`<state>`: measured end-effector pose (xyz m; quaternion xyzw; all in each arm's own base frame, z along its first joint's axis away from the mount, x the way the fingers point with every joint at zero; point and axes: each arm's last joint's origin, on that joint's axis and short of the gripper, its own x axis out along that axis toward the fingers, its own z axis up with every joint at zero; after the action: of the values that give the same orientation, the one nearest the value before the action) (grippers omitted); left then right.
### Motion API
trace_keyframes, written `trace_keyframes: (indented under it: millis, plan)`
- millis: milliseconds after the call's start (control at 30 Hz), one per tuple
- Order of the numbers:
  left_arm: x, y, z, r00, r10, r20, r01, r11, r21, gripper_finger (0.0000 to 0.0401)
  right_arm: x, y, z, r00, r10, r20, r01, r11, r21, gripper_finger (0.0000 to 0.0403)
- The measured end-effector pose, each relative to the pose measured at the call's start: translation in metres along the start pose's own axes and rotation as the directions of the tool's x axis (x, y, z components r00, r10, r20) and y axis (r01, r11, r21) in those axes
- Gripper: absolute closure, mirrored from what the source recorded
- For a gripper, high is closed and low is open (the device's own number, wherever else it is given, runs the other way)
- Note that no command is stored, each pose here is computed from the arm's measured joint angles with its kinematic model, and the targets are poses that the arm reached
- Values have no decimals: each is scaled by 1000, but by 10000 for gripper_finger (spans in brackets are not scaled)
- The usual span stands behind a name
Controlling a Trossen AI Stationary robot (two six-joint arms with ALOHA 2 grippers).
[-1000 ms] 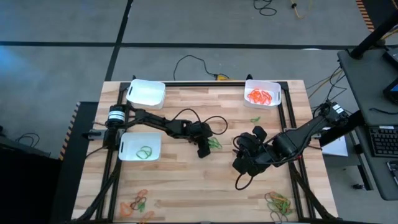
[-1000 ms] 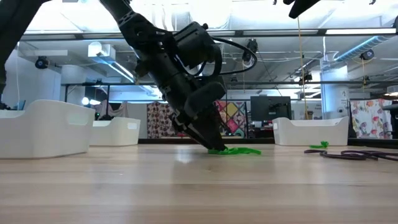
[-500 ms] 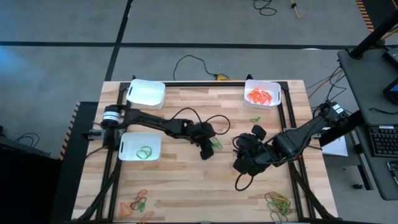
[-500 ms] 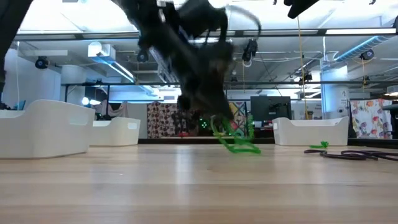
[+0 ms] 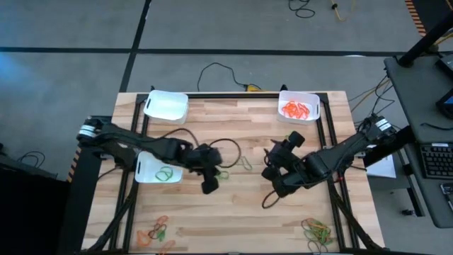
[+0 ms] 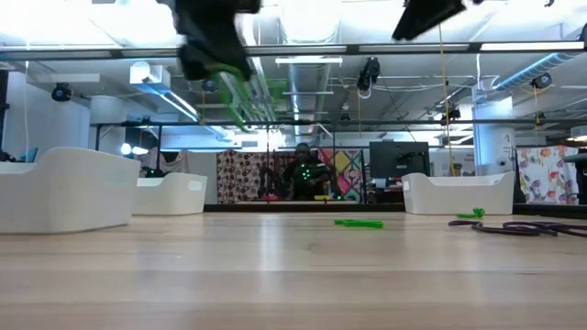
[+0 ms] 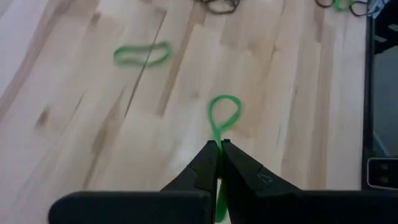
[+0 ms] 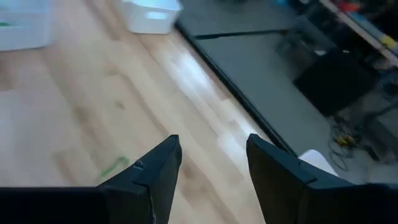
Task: Sort rubber bands into baskets
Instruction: Put the green rubber band into the bottom white bin
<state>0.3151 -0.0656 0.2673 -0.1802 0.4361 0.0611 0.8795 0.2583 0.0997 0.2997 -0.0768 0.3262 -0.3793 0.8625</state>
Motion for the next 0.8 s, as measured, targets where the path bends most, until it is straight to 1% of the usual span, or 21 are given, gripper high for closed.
trace_keyframes:
  millis: [100, 167, 233, 300, 367, 467, 600, 700, 800]
  plan:
    - [-7, 8, -19, 999, 47, -17, -47, 998, -45, 401, 15, 0, -4, 1000, -20, -22, 21, 999, 32, 225]
    - [-7, 17, -32, 996, 83, -30, -85, 994, -71, 401, 24, 1, -3, 999, -10, -31, 12, 997, 71, 225]
    - [-4, 24, -44, 994, 100, -47, -104, 989, -101, 401, 30, 2, 1, 999, 24, -39, -19, 993, 113, 225]
    - [4, 31, -56, 992, 108, -60, -115, 986, -119, 401, 34, 5, 7, 996, 79, -37, -73, 987, 142, 225]
    - [14, 36, -67, 993, 106, -59, -113, 985, -132, 401, 37, 8, 16, 991, 136, -2, -133, 973, 189, 225]
    - [28, 41, -76, 996, 85, -24, -88, 984, -155, 401, 38, 12, 30, 981, 175, 89, -192, 951, 243, 225]
    - [47, 46, -84, 996, 85, -19, -87, 983, -160, 401, 39, 15, 45, 954, 241, 181, -281, 927, 248, 225]
    - [59, 47, -87, 994, 103, -45, -109, 983, -148, 401, 37, 16, 52, 938, 254, 236, -311, 917, 251, 225]
    - [71, 47, -89, 989, 123, -77, -132, 982, -131, 401, 36, 17, 55, 924, 283, 256, -346, 905, 249, 225]
